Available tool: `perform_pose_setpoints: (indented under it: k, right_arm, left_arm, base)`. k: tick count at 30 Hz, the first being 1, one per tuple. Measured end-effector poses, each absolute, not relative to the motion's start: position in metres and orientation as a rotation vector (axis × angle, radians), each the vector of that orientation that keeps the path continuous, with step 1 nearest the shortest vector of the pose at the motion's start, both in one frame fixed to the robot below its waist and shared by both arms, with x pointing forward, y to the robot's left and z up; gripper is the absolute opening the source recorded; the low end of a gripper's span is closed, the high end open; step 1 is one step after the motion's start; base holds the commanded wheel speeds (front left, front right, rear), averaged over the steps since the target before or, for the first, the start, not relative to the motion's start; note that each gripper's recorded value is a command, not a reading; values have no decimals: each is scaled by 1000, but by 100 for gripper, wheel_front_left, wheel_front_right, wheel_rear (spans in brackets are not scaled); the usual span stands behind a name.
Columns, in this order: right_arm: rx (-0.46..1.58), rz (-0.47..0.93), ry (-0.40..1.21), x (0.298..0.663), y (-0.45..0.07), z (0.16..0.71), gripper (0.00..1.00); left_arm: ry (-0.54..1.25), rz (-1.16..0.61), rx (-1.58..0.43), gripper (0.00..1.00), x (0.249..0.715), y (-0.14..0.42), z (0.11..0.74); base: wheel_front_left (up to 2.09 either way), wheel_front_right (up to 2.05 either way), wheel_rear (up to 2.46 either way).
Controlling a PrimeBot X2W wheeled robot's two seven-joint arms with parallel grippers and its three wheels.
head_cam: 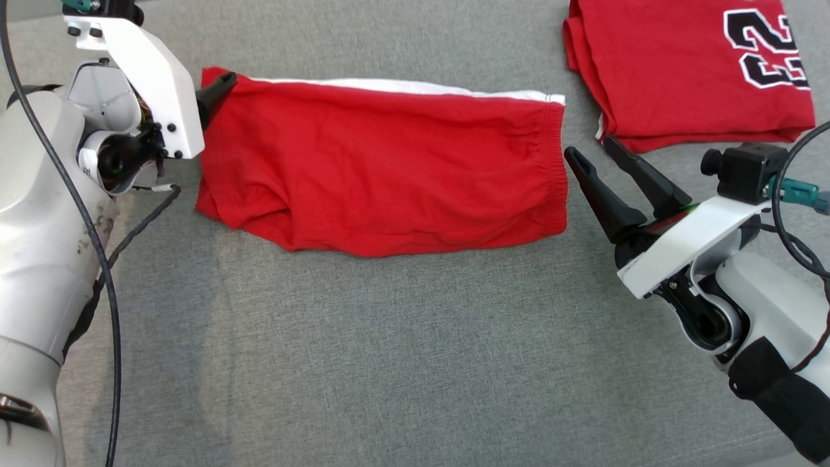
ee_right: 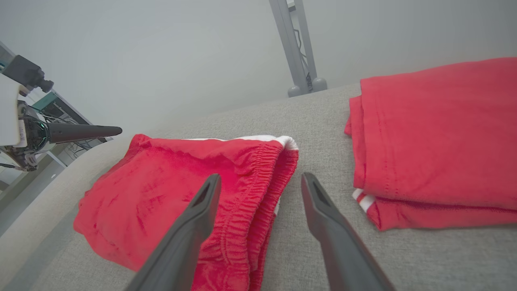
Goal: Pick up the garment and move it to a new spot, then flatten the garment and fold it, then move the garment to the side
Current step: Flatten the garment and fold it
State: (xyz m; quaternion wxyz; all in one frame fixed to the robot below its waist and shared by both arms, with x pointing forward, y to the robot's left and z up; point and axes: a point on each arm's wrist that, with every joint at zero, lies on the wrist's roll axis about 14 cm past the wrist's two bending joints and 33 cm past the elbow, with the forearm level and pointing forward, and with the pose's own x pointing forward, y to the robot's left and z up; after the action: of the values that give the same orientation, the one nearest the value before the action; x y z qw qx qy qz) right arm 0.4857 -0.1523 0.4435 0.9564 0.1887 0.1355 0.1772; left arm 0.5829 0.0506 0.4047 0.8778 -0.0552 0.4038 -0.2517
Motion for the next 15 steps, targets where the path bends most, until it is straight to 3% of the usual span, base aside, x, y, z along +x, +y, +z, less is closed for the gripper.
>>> perform_pose_setpoints:
  k: [15]
  right_arm:
    - [425, 337, 289, 471, -156, 450, 100]
  left_arm:
    - [793, -528, -137, 100, 554, 68, 425]
  base:
    - [0, 0, 0]
